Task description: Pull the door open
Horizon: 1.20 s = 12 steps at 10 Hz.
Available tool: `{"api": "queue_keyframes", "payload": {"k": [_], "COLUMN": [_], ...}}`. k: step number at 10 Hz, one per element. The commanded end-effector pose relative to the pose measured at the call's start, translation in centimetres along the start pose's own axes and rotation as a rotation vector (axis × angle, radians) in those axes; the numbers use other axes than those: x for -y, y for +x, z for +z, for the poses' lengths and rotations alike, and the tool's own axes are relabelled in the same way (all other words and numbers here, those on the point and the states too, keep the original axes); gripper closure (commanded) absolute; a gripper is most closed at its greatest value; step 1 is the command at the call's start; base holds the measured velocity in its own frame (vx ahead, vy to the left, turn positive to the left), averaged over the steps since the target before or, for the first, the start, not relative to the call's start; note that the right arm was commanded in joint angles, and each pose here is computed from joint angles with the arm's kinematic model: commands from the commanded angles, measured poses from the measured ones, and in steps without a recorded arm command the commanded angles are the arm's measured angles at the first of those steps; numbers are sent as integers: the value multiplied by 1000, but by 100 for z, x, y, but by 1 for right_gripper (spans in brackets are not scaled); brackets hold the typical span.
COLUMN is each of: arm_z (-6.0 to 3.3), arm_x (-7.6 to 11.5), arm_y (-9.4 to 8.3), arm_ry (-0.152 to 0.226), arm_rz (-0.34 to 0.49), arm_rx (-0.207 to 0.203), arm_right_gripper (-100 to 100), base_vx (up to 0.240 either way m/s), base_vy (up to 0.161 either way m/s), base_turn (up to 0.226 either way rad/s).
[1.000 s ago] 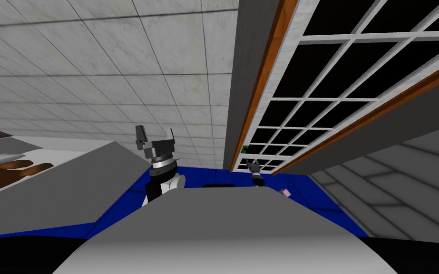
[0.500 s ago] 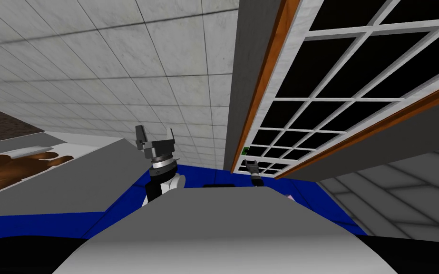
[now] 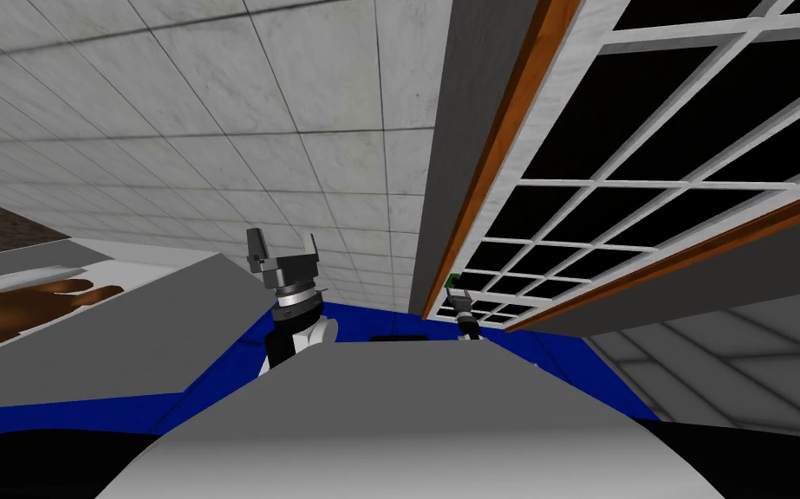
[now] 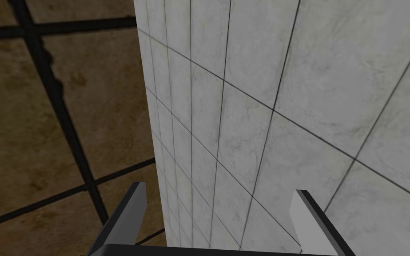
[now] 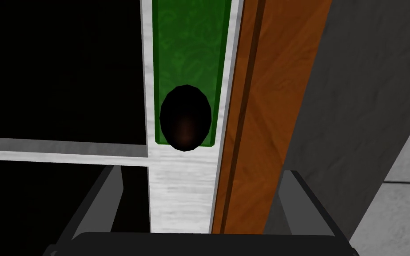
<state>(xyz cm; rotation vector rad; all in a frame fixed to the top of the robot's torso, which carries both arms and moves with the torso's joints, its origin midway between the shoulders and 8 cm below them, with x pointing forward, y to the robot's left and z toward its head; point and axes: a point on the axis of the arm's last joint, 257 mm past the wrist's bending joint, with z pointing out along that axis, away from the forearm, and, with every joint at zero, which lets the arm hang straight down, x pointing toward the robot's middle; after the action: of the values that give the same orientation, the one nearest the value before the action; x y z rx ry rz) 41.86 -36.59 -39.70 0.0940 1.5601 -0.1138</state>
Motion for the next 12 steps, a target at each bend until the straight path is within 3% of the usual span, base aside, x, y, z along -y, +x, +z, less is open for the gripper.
{"api": "queue_keyframes", "payload": {"k": [1, 8, 9, 10, 12], "arm_z": [59, 259, 198, 198, 198], "arm_x": [11, -46, -71, -71, -71], "arm_y": [8, 32, 84, 84, 84], "arm_ry": [1, 5, 1, 1, 1], "arm_rz": [1, 19, 21, 21, 21], "arm_rx": [-1, -5, -16, -16, -16], "arm_right_gripper": [-100, -100, -100, 100, 100], "base_vx": [103, 70, -1, -10, 2], "base_vy": [-11, -22, -13, 9, -5], "base_turn": [4, -7, 5, -2, -13]}}
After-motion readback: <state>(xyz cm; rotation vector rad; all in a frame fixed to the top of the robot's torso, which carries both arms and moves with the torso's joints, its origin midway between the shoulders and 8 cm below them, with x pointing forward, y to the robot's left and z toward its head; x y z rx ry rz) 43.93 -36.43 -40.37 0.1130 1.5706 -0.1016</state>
